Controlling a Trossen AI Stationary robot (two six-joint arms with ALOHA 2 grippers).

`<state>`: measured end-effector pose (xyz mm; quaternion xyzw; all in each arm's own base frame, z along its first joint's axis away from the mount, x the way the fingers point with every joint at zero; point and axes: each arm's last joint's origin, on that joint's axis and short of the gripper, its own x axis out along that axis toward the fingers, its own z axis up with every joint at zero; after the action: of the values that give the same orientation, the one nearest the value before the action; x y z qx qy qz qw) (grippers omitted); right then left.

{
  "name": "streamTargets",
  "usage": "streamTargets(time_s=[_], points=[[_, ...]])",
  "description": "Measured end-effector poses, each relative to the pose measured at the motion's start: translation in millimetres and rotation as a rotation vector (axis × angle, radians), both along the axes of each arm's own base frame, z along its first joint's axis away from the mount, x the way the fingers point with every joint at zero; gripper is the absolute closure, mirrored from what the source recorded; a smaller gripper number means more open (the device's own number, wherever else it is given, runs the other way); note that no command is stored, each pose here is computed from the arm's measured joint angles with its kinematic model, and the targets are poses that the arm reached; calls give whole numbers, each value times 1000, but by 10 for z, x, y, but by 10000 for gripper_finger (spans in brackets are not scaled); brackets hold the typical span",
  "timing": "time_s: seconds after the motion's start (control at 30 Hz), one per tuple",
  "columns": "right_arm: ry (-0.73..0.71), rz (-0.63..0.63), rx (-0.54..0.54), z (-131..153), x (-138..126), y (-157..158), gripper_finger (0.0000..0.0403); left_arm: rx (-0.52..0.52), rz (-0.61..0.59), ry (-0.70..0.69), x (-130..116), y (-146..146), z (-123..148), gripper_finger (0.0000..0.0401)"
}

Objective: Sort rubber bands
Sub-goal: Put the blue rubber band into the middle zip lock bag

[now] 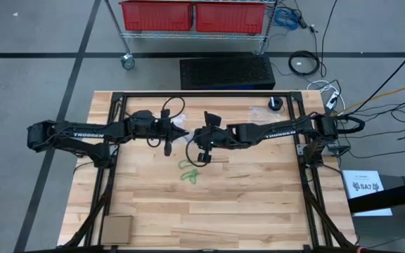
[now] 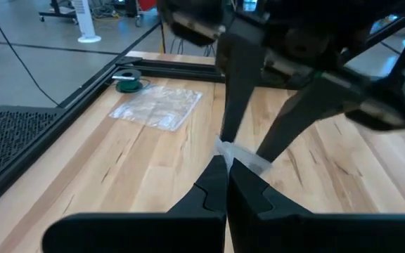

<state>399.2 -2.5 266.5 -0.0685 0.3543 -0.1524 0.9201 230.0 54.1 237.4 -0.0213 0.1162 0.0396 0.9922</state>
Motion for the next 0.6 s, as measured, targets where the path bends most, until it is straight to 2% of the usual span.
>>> streamTargets(time_s=[0.13, 0.23, 0.4, 0.6], points=[[-10, -15, 24, 165, -128, -1, 259, 11, 15, 4, 0, 5, 0, 401], [-6, -33, 50, 317, -278, 3, 248, 13, 21, 5, 0, 7, 0, 401], [32, -88, 104, 576, -634, 0, 265, 15, 35, -2, 7, 15, 1, 401], [181, -181, 160, 604, -1004, -29, 306, 5, 44, 16, 179, 73, -183, 401]])
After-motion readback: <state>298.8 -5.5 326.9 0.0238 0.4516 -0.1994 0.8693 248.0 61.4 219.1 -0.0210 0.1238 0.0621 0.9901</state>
